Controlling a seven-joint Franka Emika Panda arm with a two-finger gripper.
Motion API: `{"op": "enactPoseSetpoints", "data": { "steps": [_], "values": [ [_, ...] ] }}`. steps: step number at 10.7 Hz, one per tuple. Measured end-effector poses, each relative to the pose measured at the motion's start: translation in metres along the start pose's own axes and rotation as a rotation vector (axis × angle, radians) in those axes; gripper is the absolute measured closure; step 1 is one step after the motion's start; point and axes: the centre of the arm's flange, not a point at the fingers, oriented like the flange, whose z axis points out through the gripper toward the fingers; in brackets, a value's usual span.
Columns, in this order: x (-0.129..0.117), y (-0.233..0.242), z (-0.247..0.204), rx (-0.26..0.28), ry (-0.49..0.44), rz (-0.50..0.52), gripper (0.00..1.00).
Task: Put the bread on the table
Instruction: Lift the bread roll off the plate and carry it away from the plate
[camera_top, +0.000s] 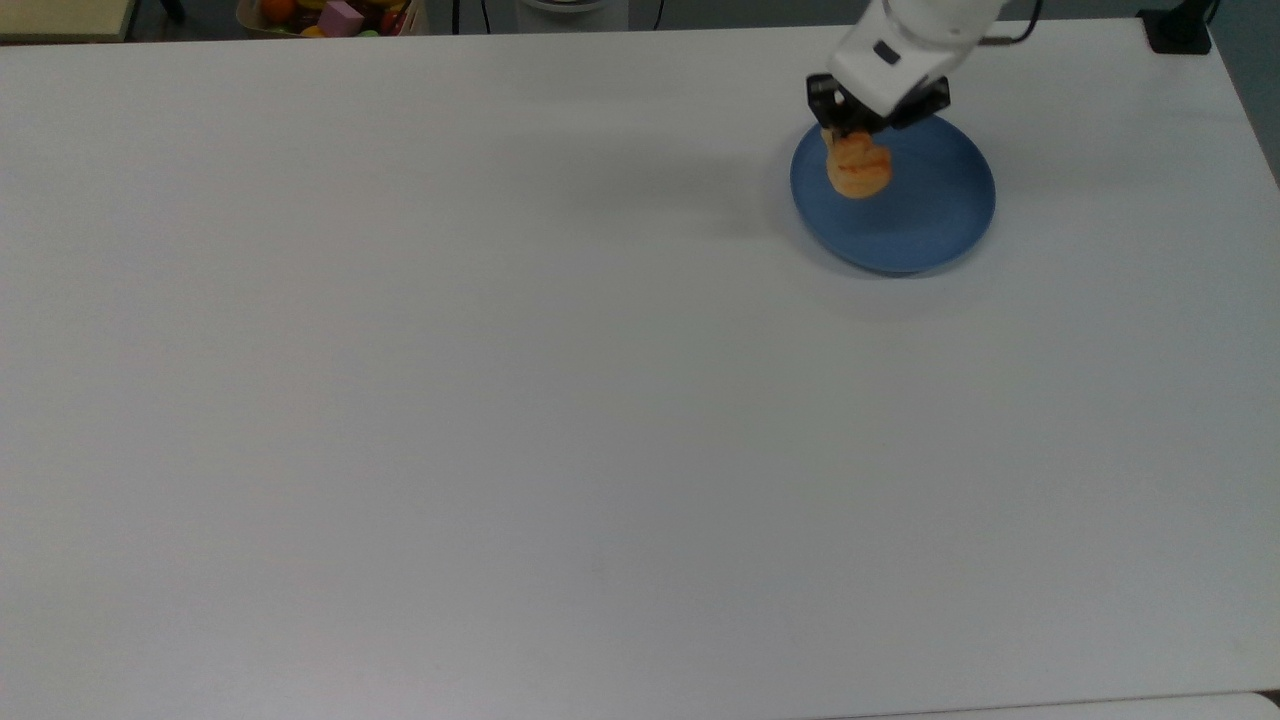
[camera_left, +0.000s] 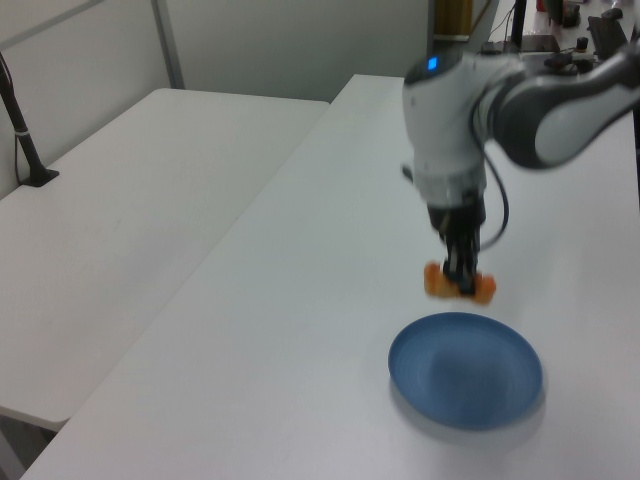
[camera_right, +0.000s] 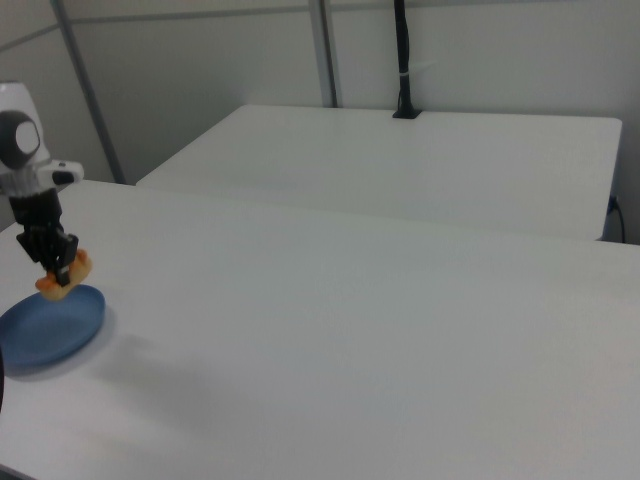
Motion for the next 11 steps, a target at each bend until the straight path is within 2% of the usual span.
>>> {"op": "enactPoseSetpoints", "data": {
  "steps": [2,4,5,7,9,11],
  "values": [
    [0.003,0.045,-0.040,-0.007,0.016,-0.004,0.88],
    [0.017,0.116,-0.071,-0.011,0.029,-0.007,0.88],
    [0.026,0.155,-0.083,0.006,0.038,-0.008,0.88],
    [0.043,0.248,-0.093,0.032,0.056,-0.010,0.88],
    [0.047,0.332,-0.088,0.029,0.065,-0.004,0.88],
    [0.054,0.407,-0.084,0.008,0.149,0.042,0.88]
  ]
}}
